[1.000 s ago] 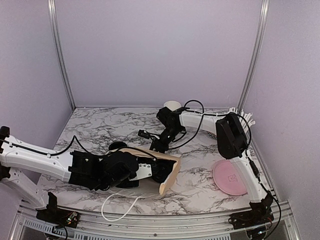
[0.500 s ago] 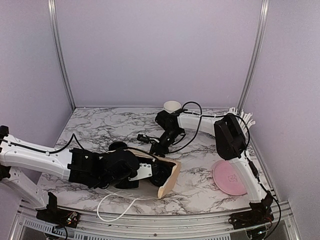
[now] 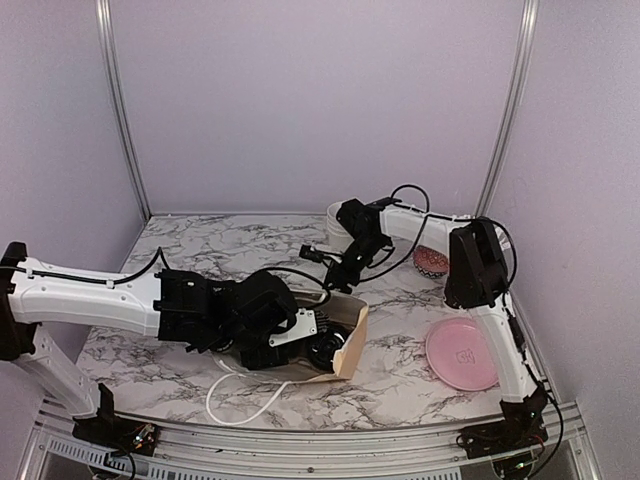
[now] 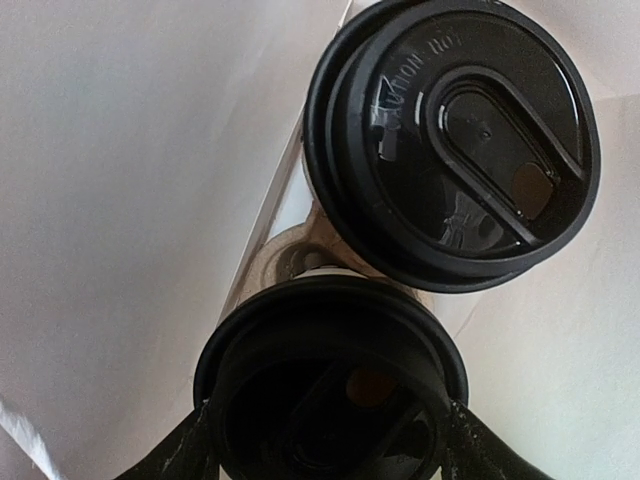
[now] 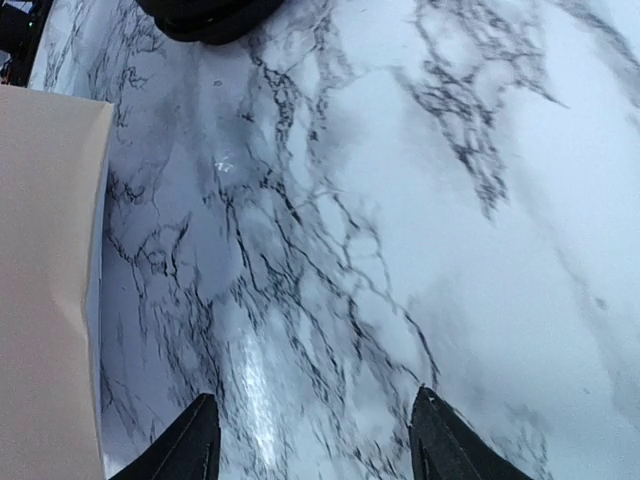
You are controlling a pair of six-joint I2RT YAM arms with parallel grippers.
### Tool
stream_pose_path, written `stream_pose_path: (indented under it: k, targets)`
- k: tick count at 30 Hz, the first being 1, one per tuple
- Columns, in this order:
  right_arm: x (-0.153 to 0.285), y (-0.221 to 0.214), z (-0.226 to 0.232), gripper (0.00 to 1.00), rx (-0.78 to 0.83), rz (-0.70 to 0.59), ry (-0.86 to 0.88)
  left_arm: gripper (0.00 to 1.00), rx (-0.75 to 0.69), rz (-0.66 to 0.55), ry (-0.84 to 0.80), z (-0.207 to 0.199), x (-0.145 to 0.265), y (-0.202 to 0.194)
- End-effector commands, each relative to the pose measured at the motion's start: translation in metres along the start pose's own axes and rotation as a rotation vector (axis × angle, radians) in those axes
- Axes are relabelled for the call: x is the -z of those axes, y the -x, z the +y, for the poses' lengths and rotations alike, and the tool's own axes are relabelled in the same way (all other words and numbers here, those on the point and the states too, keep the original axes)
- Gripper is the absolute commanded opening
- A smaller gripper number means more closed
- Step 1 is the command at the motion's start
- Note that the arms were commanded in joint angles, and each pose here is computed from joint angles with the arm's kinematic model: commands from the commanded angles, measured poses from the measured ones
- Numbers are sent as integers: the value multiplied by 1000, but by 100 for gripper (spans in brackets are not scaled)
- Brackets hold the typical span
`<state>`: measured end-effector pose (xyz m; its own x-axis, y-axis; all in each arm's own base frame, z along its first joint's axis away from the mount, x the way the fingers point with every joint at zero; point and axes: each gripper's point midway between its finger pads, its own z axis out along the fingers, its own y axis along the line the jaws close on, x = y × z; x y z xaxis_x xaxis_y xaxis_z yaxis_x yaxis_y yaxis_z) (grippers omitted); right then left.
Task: Pack the takeout coffee
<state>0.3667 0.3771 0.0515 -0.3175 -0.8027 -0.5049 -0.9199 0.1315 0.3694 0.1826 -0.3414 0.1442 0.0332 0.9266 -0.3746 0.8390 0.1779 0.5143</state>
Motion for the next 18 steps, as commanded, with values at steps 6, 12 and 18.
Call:
stream_pose_path:
  k: [6, 12, 18]
  targets:
    - [88, 14, 40, 63, 89, -70, -79, 47, 82, 95, -279, -36, -1, 0]
    - [97, 11, 57, 63, 108, -84, -60, 47, 122, 135, -406, -54, 3, 5]
    - [108, 6, 62, 63, 111, -86, -66, 47, 149, 178, -506, -64, 6, 14]
